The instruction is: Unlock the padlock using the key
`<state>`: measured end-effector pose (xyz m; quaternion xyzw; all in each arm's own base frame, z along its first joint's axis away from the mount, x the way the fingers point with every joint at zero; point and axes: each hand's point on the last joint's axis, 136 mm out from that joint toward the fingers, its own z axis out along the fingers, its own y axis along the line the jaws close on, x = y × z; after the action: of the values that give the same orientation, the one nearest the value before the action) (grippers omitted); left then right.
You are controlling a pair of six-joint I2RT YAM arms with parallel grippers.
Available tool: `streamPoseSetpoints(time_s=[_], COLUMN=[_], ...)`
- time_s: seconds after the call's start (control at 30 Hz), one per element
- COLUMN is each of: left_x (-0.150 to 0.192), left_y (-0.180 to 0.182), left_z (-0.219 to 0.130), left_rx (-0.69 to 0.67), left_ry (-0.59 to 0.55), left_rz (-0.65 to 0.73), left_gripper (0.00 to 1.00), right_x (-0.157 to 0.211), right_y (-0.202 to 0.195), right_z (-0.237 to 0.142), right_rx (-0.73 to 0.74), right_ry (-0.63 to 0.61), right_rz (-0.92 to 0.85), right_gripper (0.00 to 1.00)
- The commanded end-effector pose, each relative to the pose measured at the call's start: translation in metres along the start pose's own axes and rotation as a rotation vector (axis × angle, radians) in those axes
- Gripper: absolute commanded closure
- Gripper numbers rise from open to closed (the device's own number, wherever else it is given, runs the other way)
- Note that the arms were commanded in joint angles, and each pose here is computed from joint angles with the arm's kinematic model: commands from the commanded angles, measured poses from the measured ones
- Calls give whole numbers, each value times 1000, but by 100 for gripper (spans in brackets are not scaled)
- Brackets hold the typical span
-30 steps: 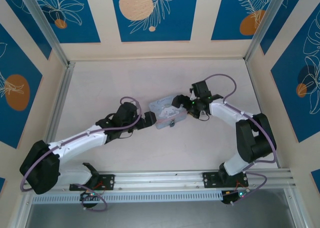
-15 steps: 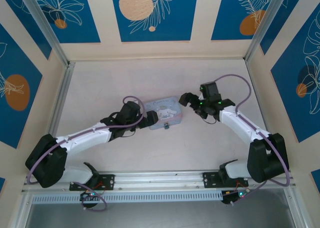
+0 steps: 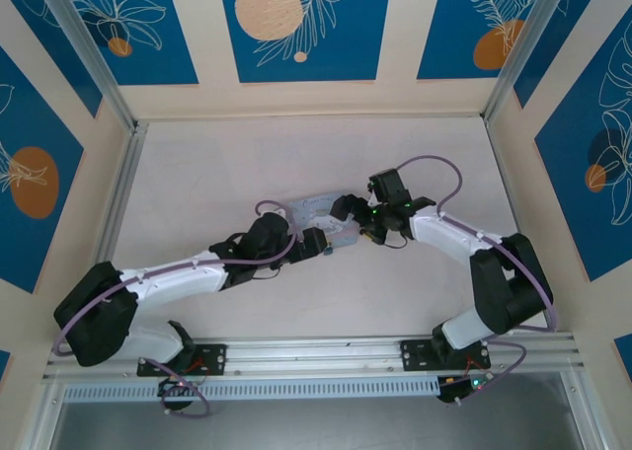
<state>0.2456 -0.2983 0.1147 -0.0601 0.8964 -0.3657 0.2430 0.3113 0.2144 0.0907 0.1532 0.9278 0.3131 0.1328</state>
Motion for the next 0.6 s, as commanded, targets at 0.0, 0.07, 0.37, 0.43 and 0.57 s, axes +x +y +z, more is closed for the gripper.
streamPoseSetpoints(time_s=[0.0, 0.07, 0.37, 0.43, 0.57], left_x=[-1, -2, -19, -25, -38], left_y=[3, 5, 13, 14, 18], left_z=[7, 10, 22, 21, 18], left_rx=[-6, -17, -55, -61, -65], left_ry=[-28, -33, -65, -71, -79], left_rz=[-4, 2, 15, 22, 30], left_gripper=[0, 0, 0, 0, 0], right_x=[-3, -5, -36, -46, -61], right_y=[30, 34, -5, -23, -59], right_z=[2, 2, -31, -42, -59], right_rx=[-88, -102, -1, 46, 136], right_ry=[12, 11, -94, -126, -158], right_rz=[20, 28, 105, 122, 144], right_gripper=[1, 1, 0, 0, 1])
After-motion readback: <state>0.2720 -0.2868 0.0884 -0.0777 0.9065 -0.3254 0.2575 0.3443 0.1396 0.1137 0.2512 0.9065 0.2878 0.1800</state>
